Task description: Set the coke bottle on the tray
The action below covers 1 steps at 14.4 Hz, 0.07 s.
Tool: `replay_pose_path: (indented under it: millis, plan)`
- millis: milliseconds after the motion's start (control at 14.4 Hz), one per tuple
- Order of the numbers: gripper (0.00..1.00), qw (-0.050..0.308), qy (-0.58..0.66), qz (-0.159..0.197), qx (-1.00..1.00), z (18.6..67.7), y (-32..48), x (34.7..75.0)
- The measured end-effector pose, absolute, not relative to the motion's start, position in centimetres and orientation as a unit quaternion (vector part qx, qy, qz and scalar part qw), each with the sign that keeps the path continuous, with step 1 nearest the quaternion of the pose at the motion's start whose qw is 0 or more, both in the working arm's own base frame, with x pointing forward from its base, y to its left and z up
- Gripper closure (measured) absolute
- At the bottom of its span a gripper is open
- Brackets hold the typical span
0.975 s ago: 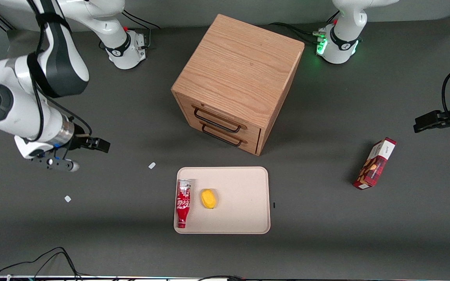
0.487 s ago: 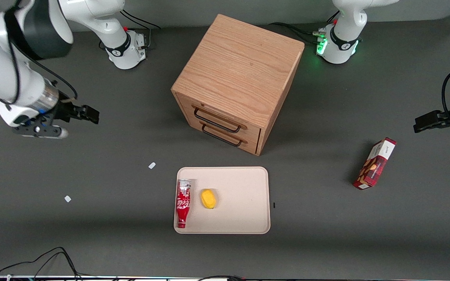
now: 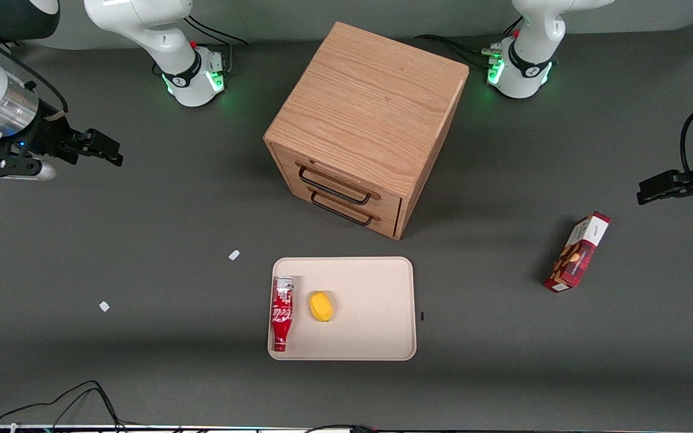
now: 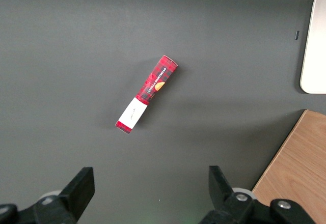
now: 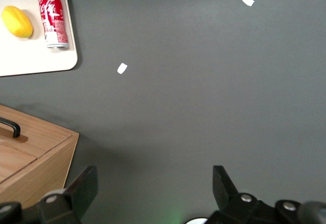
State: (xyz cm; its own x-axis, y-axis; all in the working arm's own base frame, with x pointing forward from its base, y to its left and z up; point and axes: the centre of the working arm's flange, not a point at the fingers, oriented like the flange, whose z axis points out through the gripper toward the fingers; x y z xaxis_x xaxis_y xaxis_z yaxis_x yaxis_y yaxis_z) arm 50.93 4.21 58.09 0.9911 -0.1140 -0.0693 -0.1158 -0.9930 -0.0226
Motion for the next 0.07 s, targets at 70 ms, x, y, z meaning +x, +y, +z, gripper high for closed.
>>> replay_pose_path:
  millis: [70]
  plan:
    - [0.00,0.012,0.058,0.034,-0.998,58.02,4.13,51.15]
